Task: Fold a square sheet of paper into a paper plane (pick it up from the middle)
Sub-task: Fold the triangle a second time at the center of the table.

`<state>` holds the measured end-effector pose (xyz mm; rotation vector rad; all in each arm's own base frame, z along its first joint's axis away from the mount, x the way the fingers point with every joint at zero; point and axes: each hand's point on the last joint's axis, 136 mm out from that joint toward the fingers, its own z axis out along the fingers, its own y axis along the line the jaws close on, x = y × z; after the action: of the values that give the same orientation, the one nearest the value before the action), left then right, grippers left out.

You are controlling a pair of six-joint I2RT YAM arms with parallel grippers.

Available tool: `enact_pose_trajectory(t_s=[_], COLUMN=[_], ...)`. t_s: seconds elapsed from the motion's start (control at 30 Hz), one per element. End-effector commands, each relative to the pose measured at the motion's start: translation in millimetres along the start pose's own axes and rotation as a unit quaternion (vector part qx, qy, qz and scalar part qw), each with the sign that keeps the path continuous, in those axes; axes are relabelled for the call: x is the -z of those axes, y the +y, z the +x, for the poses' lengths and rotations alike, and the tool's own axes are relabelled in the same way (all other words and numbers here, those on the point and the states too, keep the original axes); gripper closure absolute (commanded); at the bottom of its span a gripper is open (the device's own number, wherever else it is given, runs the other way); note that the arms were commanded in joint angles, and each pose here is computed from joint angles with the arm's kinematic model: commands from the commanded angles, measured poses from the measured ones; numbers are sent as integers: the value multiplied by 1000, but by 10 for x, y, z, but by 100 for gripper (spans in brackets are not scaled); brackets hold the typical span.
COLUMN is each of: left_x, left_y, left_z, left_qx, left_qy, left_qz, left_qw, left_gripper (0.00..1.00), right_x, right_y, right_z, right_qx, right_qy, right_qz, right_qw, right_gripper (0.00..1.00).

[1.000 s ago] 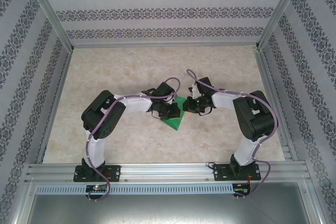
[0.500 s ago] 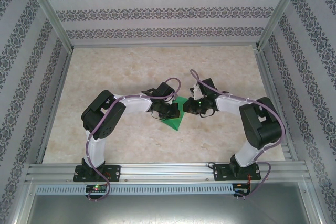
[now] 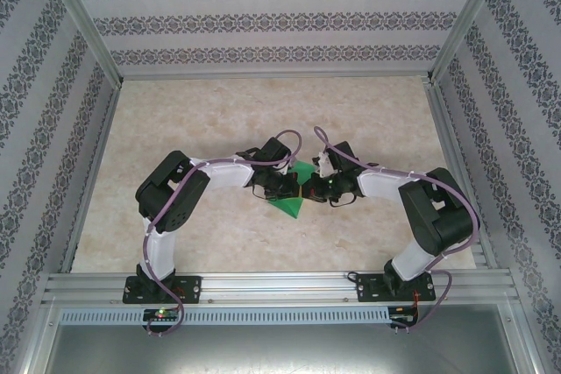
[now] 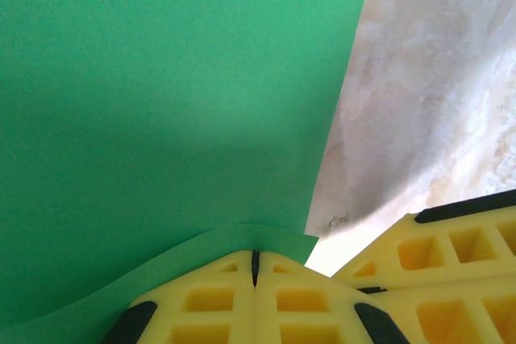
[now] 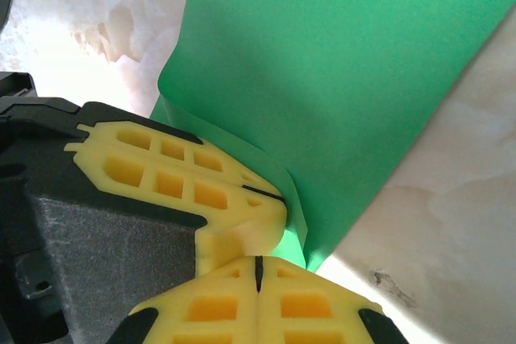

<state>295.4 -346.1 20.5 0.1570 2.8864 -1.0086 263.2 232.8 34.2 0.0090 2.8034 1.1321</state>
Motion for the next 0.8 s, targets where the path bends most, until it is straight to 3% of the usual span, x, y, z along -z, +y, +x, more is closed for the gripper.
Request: enact_pose_trajectory(t_s=[0.0, 0.77], left_x=[-47, 159], left_y=[137, -244], left_z=[164, 16], left_qx=[0, -10], left_qy=[17, -3], left_qz=[-21, 45], left_qw=[1000, 999], left_gripper=[98, 96], right_x=[-90, -100], right_y=[-66, -474], right_z=[57, 119], right_qx=[-4, -8], right_qy=[11, 29], right_qz=[16, 120], right_qw=[1000, 992], right_gripper=[99, 99])
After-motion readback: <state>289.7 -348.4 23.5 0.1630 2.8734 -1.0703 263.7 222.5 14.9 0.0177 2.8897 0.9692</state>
